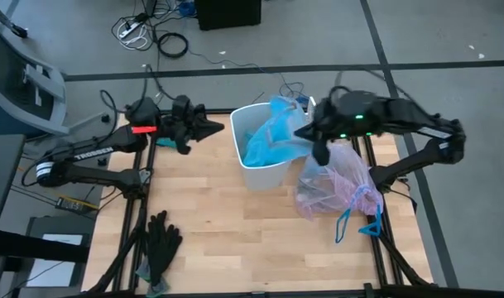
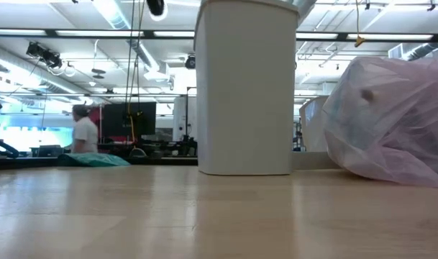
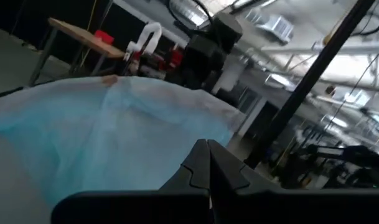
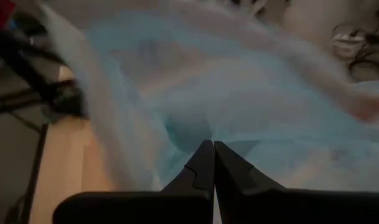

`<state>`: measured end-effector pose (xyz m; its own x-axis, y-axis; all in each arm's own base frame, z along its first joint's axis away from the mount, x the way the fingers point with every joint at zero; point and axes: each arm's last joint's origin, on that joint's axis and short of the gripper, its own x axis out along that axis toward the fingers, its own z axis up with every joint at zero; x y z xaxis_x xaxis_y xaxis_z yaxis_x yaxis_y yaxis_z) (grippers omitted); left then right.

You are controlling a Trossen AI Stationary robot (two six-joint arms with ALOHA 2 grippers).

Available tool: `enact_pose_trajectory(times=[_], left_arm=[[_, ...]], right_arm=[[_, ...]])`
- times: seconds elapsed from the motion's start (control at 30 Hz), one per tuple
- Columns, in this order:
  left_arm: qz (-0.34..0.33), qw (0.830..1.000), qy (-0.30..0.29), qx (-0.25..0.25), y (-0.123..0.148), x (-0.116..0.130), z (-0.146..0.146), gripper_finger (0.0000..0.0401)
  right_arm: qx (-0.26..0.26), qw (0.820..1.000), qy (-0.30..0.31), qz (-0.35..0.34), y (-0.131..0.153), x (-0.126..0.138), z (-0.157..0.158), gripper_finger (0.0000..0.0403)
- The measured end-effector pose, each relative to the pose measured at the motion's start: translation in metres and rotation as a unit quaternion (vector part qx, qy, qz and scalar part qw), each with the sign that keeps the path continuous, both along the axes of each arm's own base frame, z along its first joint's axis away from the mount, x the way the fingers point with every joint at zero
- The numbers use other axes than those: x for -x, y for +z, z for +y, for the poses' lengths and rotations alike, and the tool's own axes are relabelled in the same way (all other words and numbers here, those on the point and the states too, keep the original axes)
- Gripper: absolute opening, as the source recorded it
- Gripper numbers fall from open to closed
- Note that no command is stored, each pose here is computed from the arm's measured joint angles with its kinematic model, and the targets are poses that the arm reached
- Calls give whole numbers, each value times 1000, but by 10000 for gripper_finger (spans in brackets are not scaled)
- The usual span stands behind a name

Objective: Place trash/remove bag and relplace
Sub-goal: Put the blue trash bag in the trash bin

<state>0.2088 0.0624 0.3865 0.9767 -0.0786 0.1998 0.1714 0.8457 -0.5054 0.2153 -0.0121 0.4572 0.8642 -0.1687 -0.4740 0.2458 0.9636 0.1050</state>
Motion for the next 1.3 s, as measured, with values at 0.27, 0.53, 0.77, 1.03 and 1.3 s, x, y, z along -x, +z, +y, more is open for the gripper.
enact_pose_trajectory(times=[0.27,0.53,0.77,1.03,1.3], left_arm=[[92,990,35,-100,46,-32,-6,0],[197,949,79,-232,92,-62,-22,0],[209,930,47,-299,94,-96,-39,0],[163,917,50,-361,105,-119,-45,0],[152,911,30,-382,104,-133,-45,0]], right_arm=[[-3,997,69,-19,-16,-56,-15,0],[-69,979,191,-7,-34,-83,-9,0],[-99,957,273,7,-39,-86,10,0],[-90,955,281,9,-39,-86,22,0],[-52,980,193,11,-24,-59,17,0]])
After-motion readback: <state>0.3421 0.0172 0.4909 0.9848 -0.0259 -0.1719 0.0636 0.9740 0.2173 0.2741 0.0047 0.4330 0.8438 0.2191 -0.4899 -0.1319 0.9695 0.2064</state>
